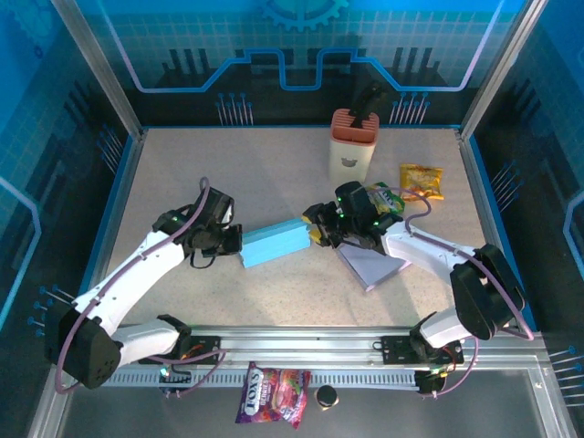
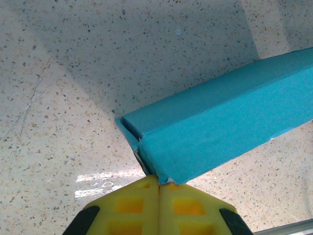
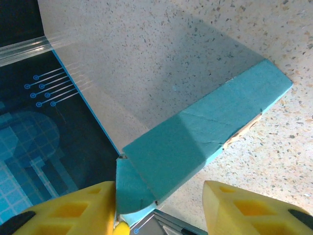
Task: Fold the paper box
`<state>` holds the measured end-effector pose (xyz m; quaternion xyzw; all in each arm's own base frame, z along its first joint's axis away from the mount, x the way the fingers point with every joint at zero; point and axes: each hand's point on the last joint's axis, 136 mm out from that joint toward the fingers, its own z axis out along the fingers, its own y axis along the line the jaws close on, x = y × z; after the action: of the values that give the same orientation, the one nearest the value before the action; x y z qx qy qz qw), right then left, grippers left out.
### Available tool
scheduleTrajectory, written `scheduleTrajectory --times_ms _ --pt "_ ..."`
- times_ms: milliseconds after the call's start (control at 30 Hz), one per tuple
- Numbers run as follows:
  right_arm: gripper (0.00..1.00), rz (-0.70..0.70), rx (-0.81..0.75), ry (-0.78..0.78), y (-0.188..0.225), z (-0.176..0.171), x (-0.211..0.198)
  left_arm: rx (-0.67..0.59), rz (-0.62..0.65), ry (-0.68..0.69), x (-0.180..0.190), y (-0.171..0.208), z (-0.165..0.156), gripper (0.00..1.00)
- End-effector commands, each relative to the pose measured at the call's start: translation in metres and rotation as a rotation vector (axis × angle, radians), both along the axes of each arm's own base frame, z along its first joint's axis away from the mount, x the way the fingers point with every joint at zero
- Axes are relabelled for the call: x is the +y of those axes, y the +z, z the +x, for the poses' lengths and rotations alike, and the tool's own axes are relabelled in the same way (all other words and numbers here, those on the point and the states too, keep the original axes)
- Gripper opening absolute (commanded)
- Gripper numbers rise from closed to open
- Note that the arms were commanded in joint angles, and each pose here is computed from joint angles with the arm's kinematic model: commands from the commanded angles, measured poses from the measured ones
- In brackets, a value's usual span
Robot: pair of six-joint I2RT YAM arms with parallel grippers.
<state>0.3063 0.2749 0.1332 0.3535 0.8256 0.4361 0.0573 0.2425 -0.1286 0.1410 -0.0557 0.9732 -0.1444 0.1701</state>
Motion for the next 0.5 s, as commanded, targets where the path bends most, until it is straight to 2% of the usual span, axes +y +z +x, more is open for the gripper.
scheduleTrajectory --times_ms 0,167,333,467 --pt "0.47 -0.036 0.042 -0.012 -0.021 -0.007 -0.010 0.092 0.036 0.022 0.005 -0.014 -0.014 0.00" --pt "0.47 -0.055 0.046 -0.019 -0.033 -0.009 -0.015 0.092 0.007 0.038 0.003 -0.009 -0.016 0.01" --pt "0.42 -0.064 0.055 -0.019 -0.040 -0.013 -0.018 0.058 -0.063 0.089 0.001 0.014 -0.018 0.23" --pt "0.41 -0.071 0.066 -0.017 -0.045 -0.016 -0.019 0.049 -0.179 0.160 -0.002 0.032 -0.016 0.34"
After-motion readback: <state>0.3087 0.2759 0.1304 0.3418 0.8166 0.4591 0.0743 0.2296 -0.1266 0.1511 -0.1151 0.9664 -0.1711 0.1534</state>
